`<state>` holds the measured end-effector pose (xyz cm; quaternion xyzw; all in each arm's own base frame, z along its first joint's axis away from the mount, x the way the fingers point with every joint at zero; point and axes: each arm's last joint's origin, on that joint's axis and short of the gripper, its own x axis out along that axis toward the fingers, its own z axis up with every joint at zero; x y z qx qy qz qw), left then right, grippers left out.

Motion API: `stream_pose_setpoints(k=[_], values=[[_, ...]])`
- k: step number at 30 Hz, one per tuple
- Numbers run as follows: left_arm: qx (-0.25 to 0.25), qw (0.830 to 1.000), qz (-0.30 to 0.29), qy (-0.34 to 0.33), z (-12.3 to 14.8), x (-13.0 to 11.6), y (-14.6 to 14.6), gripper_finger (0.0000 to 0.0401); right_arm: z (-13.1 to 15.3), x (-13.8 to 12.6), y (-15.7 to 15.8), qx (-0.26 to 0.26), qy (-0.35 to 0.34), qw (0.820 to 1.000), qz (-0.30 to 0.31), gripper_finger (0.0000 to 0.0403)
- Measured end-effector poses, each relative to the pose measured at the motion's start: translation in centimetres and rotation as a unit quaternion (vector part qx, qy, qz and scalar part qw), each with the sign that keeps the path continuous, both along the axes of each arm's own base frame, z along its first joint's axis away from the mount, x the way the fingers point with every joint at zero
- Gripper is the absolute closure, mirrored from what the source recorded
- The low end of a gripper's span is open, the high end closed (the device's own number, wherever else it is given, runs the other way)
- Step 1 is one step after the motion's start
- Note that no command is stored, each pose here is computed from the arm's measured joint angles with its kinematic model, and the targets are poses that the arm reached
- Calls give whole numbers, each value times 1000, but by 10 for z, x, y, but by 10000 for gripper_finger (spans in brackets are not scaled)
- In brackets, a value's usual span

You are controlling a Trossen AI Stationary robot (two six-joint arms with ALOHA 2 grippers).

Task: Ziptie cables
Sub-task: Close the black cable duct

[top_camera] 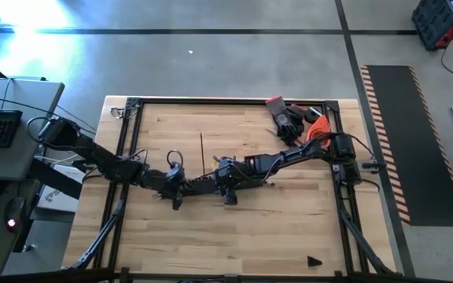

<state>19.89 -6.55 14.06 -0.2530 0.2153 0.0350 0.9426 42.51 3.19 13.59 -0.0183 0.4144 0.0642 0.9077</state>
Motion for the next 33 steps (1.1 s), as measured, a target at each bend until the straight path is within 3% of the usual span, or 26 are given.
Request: stream_pose_setpoints(k=[7, 13, 21, 33], values=[[2, 999, -32, -39, 29, 0, -4, 401, 25, -4, 8, -30, -14, 999, -4, 195], [39, 998, -20, 33, 45, -8, 0, 401, 38, 4, -3, -39, -18, 999, -15, 195], [42, 993, -17, 105, 31, -13, 1, 401, 33, 7, -11, -17, -14, 1000, -3, 195], [53, 987, -12, 154, 7, -2, -4, 401, 18, 10, -10, -9, -2, 1000, 9, 195]])
